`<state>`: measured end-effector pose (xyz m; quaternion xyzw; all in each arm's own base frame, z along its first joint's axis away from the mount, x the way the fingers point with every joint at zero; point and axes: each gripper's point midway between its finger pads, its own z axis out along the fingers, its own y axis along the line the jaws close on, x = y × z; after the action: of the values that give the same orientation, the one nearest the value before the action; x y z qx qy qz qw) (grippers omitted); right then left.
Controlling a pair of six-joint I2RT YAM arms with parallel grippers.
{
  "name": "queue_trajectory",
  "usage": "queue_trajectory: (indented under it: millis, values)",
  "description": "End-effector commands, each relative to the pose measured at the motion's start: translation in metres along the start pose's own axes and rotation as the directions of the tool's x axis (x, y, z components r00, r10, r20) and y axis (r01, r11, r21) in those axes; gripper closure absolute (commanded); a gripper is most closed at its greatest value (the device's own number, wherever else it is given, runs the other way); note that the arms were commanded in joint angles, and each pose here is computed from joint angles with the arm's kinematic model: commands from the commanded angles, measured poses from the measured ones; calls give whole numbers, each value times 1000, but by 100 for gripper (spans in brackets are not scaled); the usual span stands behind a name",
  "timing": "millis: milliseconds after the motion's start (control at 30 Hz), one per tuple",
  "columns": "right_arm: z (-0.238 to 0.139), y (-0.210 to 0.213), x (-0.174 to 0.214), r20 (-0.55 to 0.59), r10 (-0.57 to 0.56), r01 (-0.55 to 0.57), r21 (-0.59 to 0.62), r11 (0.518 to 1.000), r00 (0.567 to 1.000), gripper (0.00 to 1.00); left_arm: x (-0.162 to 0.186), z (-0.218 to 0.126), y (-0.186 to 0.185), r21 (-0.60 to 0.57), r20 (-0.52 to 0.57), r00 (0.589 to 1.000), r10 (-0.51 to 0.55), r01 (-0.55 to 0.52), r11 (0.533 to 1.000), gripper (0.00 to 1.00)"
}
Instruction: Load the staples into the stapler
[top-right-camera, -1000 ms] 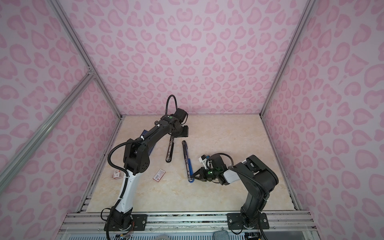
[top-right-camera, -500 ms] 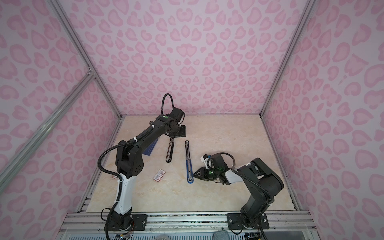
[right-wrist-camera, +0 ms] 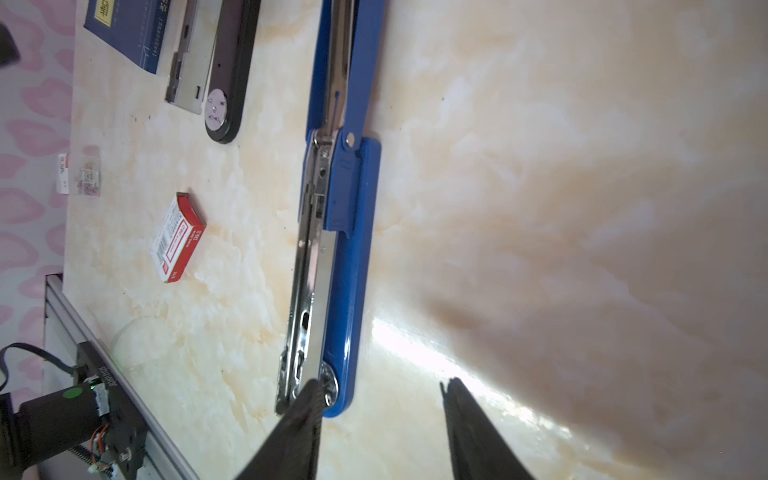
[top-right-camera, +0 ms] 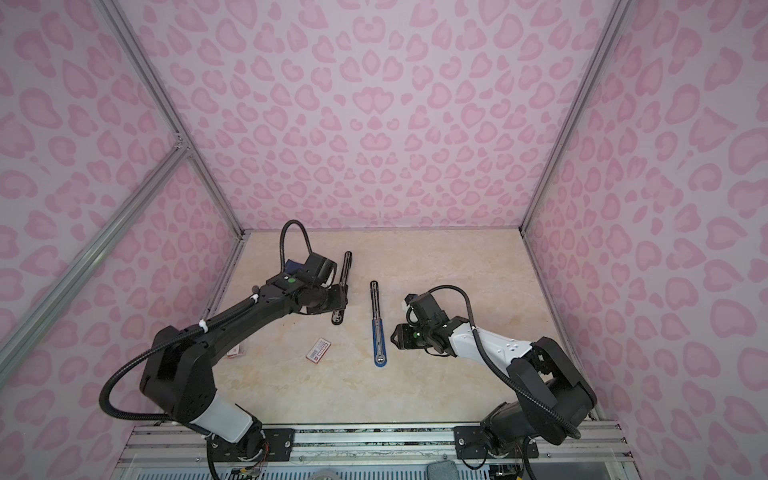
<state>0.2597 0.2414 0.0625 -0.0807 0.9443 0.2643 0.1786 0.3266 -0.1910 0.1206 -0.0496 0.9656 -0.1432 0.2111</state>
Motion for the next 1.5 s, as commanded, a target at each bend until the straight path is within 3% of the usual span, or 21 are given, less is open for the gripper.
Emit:
queue_trajectory:
  millis: [0,133,467,800,1000,1467]
  values:
    - [1,-9,4,-40,-41,46,119,992,998,47,2,-13,8,36,92,993,-74,71,997,42]
    - [14,6,2,-74,-83,93,137,986,994,46,27,-21,29,47,117,987,-113,108,993,36]
    - [44,31,4,-133,-158,180,172,969,979,47,68,-16,57,62,107,975,-193,188,980,36]
    - [55,13,3,-155,-156,196,288,937,976,64,70,-9,56,54,90,977,-193,189,980,37]
    - [52,2,-11,-118,-157,189,336,923,980,80,70,-5,51,50,81,979,-185,182,982,37]
    - [42,-45,-82,-14,-111,107,414,904,994,89,72,2,44,41,61,984,-169,167,985,37]
